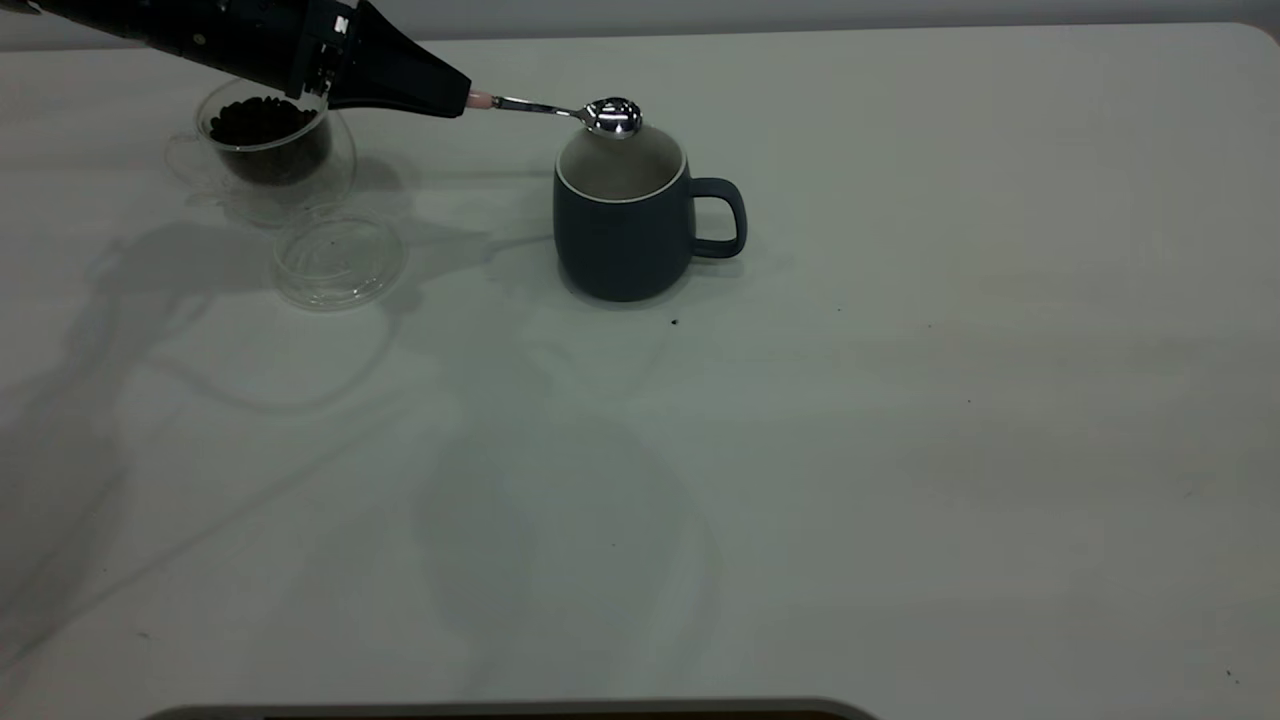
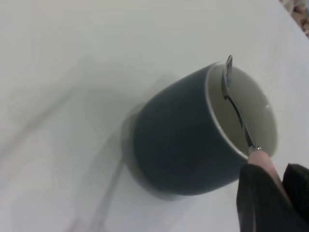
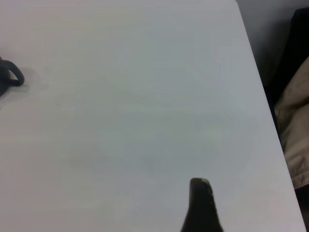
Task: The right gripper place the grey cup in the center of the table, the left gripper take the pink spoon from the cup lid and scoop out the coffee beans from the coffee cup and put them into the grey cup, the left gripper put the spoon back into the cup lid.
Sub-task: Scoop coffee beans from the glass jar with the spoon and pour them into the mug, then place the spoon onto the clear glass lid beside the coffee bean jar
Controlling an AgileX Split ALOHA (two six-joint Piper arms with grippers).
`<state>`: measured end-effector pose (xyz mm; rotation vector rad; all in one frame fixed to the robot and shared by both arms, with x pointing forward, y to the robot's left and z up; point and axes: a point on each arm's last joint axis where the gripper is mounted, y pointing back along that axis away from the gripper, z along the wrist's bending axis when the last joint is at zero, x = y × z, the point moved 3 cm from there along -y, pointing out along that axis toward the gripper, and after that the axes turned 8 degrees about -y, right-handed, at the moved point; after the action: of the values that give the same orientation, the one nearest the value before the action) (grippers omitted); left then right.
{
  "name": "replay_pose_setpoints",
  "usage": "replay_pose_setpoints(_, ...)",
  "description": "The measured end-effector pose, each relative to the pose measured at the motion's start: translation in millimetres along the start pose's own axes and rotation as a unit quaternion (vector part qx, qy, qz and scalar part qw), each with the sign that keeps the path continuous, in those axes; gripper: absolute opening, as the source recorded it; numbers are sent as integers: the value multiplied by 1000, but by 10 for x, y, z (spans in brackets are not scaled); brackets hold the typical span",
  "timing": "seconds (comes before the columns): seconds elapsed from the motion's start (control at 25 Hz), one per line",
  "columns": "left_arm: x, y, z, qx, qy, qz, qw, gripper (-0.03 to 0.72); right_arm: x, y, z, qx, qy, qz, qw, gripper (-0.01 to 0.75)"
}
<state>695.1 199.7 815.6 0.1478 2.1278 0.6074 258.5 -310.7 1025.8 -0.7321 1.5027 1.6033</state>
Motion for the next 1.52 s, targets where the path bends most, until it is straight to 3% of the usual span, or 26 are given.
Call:
replay_pose_setpoints(0.16,-52,29,-45,8,2,-2,1000,121,0,0,0,0,0,0,1000,590)
replay_pose_setpoints(0.44,-174,60,-35,-29,-19,-4,999,121,0,0,0,0,0,0,1000,590)
replay_pose_setpoints(0.96,-466,307,-242,-44,-127,23,991,121,0,0,0,0,0,0,1000,590)
replay_pose_setpoints(1.2,-566,914,-301,-66,-58,28,996,121,0,0,0,0,0,0,1000,590)
replay_pose_setpoints(1.52,-115,1783,-50,-88,133,-9,987,121,0,0,0,0,0,0,1000,590)
